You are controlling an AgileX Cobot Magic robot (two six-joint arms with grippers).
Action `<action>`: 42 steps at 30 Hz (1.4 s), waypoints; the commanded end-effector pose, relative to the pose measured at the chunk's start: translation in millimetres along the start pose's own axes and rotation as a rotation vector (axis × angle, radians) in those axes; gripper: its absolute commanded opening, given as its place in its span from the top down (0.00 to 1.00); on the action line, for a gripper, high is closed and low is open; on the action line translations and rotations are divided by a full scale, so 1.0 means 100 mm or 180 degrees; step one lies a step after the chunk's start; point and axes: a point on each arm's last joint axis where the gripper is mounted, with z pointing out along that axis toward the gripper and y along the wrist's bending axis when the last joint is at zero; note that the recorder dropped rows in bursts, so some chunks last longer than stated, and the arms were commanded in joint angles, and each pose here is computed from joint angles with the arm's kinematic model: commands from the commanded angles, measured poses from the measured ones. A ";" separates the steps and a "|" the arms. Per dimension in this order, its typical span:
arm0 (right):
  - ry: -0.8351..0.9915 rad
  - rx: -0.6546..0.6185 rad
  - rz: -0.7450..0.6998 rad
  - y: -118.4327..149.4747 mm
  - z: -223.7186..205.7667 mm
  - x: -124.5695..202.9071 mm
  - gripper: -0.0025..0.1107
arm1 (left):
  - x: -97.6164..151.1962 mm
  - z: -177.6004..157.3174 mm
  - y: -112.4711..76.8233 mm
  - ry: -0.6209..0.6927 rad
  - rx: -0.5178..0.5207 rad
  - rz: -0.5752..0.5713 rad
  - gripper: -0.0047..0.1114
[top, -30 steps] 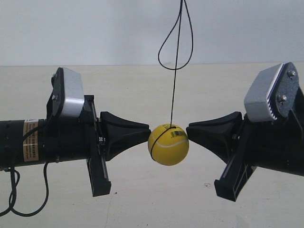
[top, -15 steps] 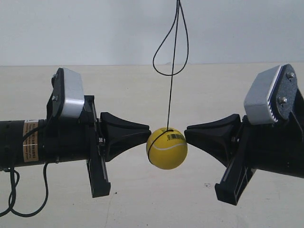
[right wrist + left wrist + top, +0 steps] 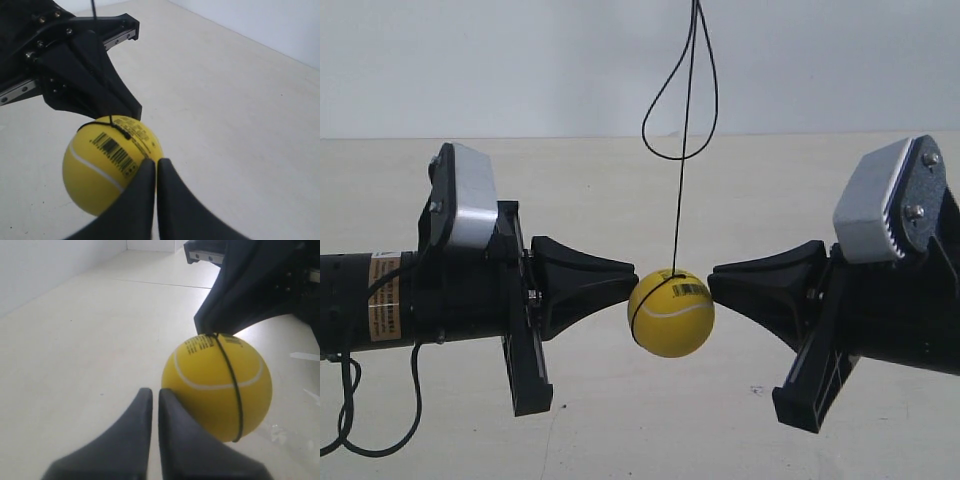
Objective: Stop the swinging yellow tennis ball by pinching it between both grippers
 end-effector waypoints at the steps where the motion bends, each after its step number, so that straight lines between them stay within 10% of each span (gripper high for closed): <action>1: -0.0003 0.0017 -0.0063 0.00 -0.01 -0.02 0.98 | -0.01 0.00 0.00 -0.0030 -0.0031 -0.0047 0.92; 21: 0.0107 0.0568 0.0024 -0.13 -0.07 -0.01 0.98 | -0.02 -0.09 0.09 0.0036 -0.0553 -0.0184 0.92; 42: -0.0122 0.0142 0.0056 0.12 -0.19 0.11 0.98 | 0.12 0.07 -0.03 -0.0232 0.0142 -0.0194 0.92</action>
